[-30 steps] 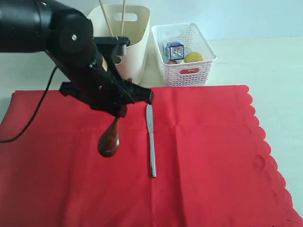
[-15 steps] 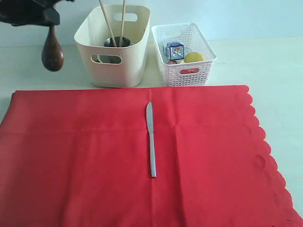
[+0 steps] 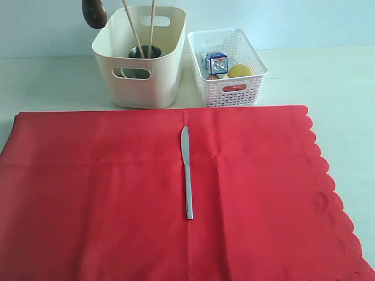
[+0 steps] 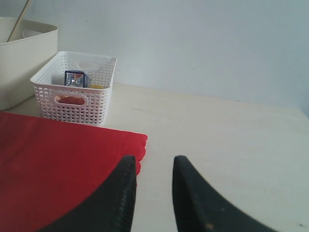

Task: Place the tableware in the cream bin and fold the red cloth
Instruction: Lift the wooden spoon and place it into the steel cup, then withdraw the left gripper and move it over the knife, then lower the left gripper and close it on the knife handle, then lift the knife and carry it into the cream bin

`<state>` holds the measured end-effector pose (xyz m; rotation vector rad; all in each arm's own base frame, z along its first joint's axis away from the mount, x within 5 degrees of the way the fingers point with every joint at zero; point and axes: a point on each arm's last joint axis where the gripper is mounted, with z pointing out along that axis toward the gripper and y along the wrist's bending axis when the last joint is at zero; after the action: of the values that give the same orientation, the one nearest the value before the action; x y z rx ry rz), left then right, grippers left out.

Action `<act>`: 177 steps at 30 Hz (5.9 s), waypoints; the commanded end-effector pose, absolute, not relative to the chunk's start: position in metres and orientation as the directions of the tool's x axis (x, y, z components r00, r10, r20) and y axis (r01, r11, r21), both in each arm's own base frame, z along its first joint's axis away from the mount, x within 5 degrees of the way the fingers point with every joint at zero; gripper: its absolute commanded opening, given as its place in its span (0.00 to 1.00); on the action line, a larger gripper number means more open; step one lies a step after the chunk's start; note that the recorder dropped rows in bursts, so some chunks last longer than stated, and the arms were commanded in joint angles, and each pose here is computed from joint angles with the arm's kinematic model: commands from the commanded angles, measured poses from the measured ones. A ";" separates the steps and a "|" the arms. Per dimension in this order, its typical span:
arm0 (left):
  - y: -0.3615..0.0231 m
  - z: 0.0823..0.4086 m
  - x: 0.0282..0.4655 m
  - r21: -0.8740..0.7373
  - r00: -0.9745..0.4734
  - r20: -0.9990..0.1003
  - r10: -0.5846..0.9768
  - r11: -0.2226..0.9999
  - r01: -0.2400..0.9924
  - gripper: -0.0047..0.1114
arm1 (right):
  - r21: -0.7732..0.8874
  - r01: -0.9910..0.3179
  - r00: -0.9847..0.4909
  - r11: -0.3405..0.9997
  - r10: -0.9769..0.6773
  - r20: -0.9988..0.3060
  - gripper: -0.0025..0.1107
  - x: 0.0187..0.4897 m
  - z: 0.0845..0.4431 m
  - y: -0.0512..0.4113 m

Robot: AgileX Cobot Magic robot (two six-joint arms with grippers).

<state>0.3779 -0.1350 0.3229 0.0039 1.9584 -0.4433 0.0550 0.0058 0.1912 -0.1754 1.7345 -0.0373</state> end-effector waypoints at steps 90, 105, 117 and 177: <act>-0.280 0.224 0.322 -0.112 -0.885 -0.349 0.309 0.923 0.367 0.43 | -0.122 -0.091 -0.156 0.988 -0.135 -0.978 0.26 0.055 0.190 0.006; -0.312 0.155 0.265 -0.165 -0.938 -0.270 0.218 0.949 0.268 0.44 | -0.122 -0.091 -0.156 0.988 -0.135 -0.978 0.26 0.055 0.190 0.006; -0.312 0.116 0.266 -0.107 -0.954 -0.198 0.226 0.962 0.250 0.44 | -0.122 -0.091 -0.156 0.988 -0.135 -0.978 0.26 0.055 0.190 0.006; -0.151 0.335 0.393 -0.163 -0.364 -0.929 -0.065 0.955 0.246 0.04 | -0.122 -0.091 -0.156 0.988 -0.135 -0.978 0.26 0.055 0.190 0.006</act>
<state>0.3807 -0.1558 0.3254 0.1188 2.0556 -0.2560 0.0550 0.0058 0.1912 -0.1754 1.7345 -0.0373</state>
